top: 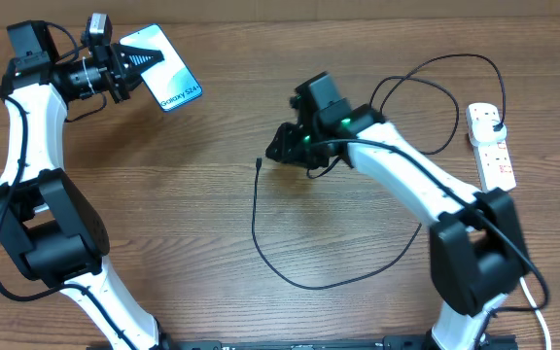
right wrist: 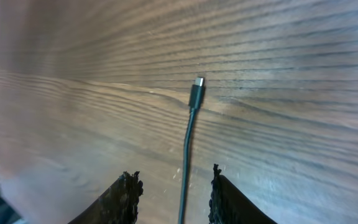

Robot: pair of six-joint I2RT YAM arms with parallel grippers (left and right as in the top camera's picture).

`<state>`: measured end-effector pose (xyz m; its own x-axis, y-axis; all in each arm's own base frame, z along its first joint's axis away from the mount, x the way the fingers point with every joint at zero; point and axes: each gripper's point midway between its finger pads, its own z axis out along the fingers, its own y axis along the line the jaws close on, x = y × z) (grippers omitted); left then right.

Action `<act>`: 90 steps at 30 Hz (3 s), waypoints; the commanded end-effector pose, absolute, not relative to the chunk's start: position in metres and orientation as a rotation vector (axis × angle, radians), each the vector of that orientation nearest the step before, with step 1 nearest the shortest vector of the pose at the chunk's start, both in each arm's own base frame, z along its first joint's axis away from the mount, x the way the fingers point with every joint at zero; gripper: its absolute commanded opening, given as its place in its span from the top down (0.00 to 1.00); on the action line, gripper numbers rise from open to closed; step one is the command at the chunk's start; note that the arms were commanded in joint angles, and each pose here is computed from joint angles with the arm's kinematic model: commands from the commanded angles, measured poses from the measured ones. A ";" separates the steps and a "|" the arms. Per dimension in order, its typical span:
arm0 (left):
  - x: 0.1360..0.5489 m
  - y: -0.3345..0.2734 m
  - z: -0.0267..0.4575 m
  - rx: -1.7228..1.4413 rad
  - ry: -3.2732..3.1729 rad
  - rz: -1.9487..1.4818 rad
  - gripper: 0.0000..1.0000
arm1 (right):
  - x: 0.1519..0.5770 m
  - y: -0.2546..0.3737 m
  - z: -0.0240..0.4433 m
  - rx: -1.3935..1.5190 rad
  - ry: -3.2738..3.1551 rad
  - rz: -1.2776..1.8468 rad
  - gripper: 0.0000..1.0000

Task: Plug charger to phone and switch on socket
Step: 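Release the phone from the right gripper and move it to the cable, then grasp the black cable's USB-C plug with the right gripper and lift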

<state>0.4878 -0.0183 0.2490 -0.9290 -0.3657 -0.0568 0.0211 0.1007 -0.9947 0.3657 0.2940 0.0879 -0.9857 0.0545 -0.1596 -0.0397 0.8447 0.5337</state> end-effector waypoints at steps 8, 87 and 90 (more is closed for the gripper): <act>0.478 -0.050 0.266 -0.268 2.123 -1.926 0.96 | 0.375 0.325 0.035 0.050 2.865 0.752 0.61; 0.476 -0.073 0.259 -0.279 2.187 -1.927 0.96 | 0.361 0.319 -0.031 0.209 2.990 0.619 0.72; 0.476 -0.073 0.259 -0.279 2.188 -1.926 0.96 | 0.355 0.316 -0.037 0.299 3.011 0.614 0.75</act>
<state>0.4831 -0.0646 0.2351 -0.9516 -0.3068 0.0166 -0.0613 0.1365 -0.9887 0.3769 0.3296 0.0051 -0.9816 0.1605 -0.1038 0.0926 0.8742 0.4767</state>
